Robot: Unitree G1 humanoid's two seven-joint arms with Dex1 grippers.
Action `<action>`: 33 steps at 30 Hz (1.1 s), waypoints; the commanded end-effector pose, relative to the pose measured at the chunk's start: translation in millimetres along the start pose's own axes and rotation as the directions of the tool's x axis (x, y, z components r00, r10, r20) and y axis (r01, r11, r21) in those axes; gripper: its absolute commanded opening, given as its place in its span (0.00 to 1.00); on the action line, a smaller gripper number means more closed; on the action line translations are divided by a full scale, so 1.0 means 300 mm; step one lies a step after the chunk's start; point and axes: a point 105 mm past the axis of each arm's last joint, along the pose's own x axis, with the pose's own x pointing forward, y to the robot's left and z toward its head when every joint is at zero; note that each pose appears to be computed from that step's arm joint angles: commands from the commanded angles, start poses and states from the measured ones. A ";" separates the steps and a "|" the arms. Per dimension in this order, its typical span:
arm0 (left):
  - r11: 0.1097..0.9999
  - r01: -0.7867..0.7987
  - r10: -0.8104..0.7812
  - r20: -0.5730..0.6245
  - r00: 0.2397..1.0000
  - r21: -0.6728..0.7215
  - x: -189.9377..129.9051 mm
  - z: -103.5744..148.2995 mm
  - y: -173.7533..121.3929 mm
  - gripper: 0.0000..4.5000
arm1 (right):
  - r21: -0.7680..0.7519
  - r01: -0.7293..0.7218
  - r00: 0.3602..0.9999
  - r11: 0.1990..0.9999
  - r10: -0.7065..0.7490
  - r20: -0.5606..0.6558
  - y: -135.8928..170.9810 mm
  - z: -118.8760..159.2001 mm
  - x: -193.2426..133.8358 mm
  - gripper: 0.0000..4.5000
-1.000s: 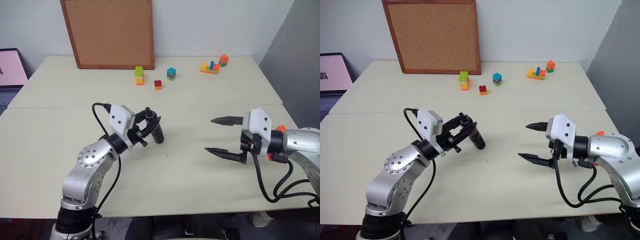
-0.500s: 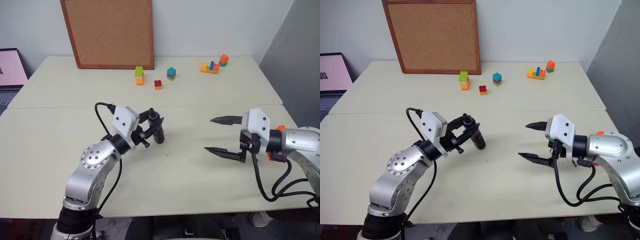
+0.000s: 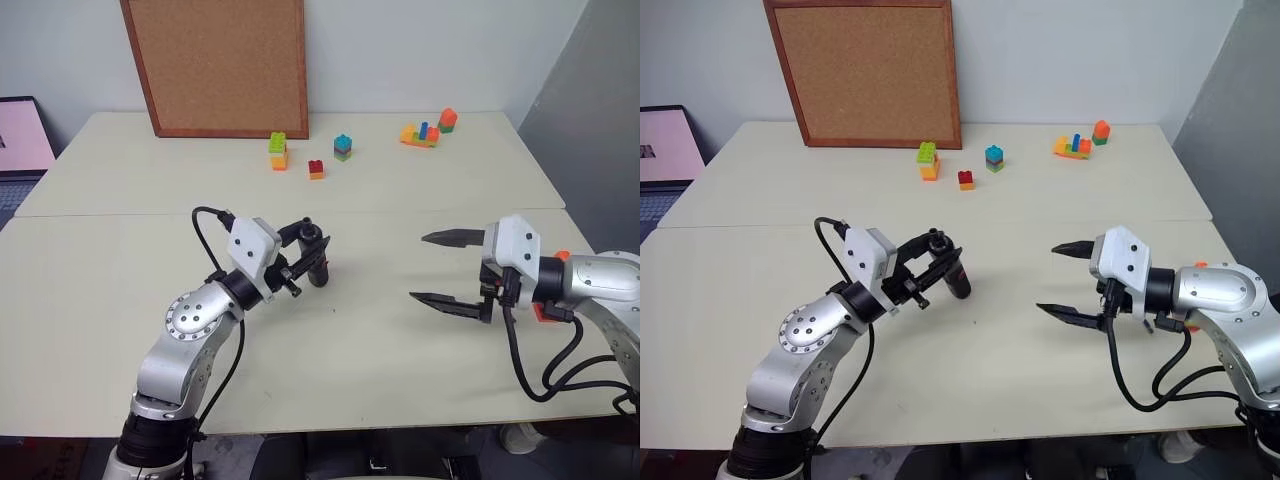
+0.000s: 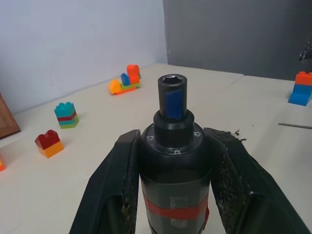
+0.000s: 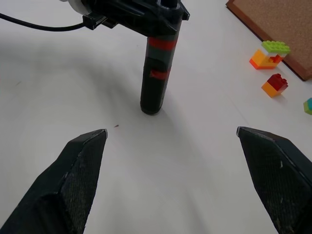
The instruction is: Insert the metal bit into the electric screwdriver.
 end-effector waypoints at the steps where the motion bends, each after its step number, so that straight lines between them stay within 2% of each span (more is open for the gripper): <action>1: 0.997 -0.028 0.028 0.004 1.000 0.070 -0.002 0.013 0.030 0.37 | -0.029 0.004 1.000 1.000 -0.004 0.015 -0.006 0.016 -0.002 1.00; 33: 0.996 -0.049 0.049 0.005 0.999 0.078 -0.003 0.012 0.024 0.37 | -0.024 -0.018 1.000 1.000 0.017 -0.011 0.001 -0.004 -0.006 1.00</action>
